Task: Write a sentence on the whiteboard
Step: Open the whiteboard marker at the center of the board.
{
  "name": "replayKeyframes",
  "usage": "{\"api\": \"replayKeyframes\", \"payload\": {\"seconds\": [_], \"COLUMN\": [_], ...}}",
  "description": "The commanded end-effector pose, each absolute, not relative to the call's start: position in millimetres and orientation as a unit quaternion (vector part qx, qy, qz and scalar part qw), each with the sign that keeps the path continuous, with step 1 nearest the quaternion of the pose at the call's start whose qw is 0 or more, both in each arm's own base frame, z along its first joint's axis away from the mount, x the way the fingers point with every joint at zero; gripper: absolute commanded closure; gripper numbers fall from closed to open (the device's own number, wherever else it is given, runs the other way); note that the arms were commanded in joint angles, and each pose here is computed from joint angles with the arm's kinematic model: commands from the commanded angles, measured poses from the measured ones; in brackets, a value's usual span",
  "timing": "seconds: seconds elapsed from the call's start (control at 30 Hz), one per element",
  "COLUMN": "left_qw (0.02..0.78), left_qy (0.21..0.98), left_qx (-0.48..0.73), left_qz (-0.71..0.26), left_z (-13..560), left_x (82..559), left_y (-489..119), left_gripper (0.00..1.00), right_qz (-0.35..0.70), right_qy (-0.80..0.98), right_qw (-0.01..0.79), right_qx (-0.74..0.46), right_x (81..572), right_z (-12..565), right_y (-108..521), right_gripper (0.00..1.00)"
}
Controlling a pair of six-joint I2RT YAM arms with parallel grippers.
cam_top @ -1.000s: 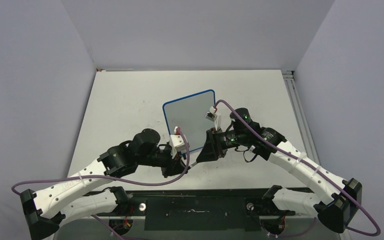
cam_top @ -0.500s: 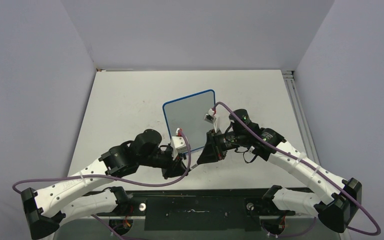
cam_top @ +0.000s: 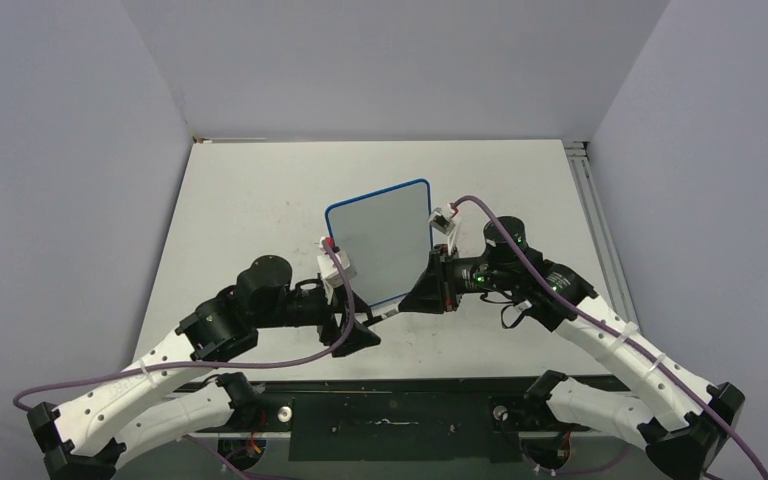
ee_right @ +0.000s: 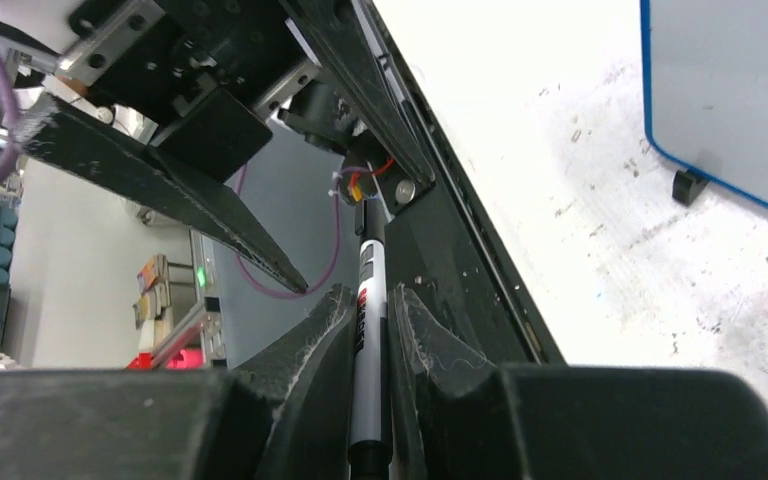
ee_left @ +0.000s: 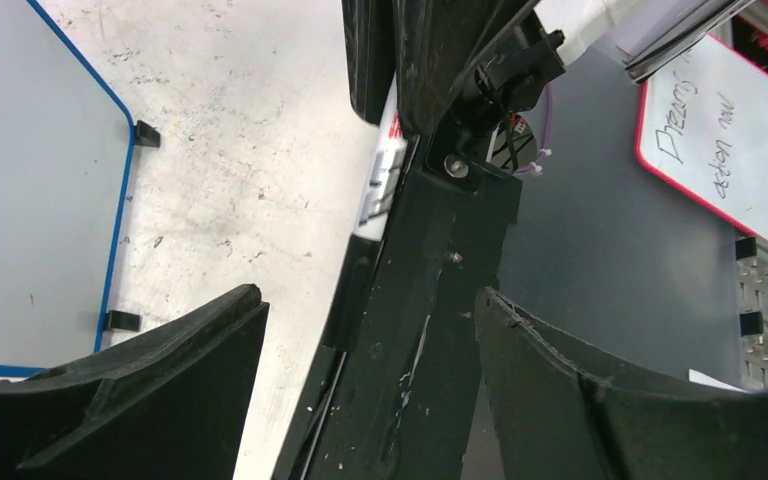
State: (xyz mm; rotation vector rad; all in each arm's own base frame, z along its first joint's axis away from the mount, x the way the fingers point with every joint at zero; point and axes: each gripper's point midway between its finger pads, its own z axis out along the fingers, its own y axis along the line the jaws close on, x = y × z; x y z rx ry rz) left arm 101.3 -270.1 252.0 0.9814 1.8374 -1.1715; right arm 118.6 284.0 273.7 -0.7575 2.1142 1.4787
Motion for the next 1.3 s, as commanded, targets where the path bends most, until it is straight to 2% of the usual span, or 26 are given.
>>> {"api": "replayKeyframes", "payload": {"seconds": [0.0, 0.1, 0.23, 0.4, 0.53, 0.67, 0.77, 0.8, 1.27], "left_qw": [0.377, 0.375, 0.365, 0.357, 0.360, 0.359, 0.354, 0.352, 0.339], "left_qy": [0.686, 0.680, 0.674, 0.674, 0.669, 0.663, 0.656, 0.653, 0.666], "left_qx": [0.371, 0.375, 0.384, 0.391, 0.394, 0.397, 0.403, 0.405, 0.432], "left_qz": [-0.500, -0.507, -0.514, -0.515, -0.517, -0.523, -0.532, -0.534, -0.505], "left_z": [271, 274, 273, 270, 273, 273, 274, 273, 246], "left_x": [100, 97, 92, 90, 90, 88, 85, 84, 80], "left_y": [-278, -279, -280, -282, -282, -284, -285, -285, -272], "left_gripper": [0.28, 0.34, 0.55, 0.56, 0.67, 0.73, 0.97, 1.00, 1.00], "right_qz": [0.571, 0.580, 0.584, 0.591, 0.591, 0.593, 0.594, 0.594, 0.603], "right_qy": [0.726, 0.721, 0.721, 0.719, 0.721, 0.723, 0.723, 0.722, 0.703], "right_qw": [0.268, 0.259, 0.251, 0.235, 0.224, 0.208, 0.201, 0.200, 0.233], "right_qx": [-0.275, -0.277, -0.277, -0.281, -0.284, -0.288, -0.291, -0.293, -0.295], "right_x": [126, 123, 121, 116, 115, 112, 111, 111, 125], "right_z": [313, 315, 314, 312, 307, 301, 300, 300, 325], "right_y": [284, 284, 284, 285, 285, 286, 287, 287, 263], "right_gripper": [0.95, 0.95, 0.95, 0.95, 0.95, 0.95, 0.95, 0.95, 0.95]}}
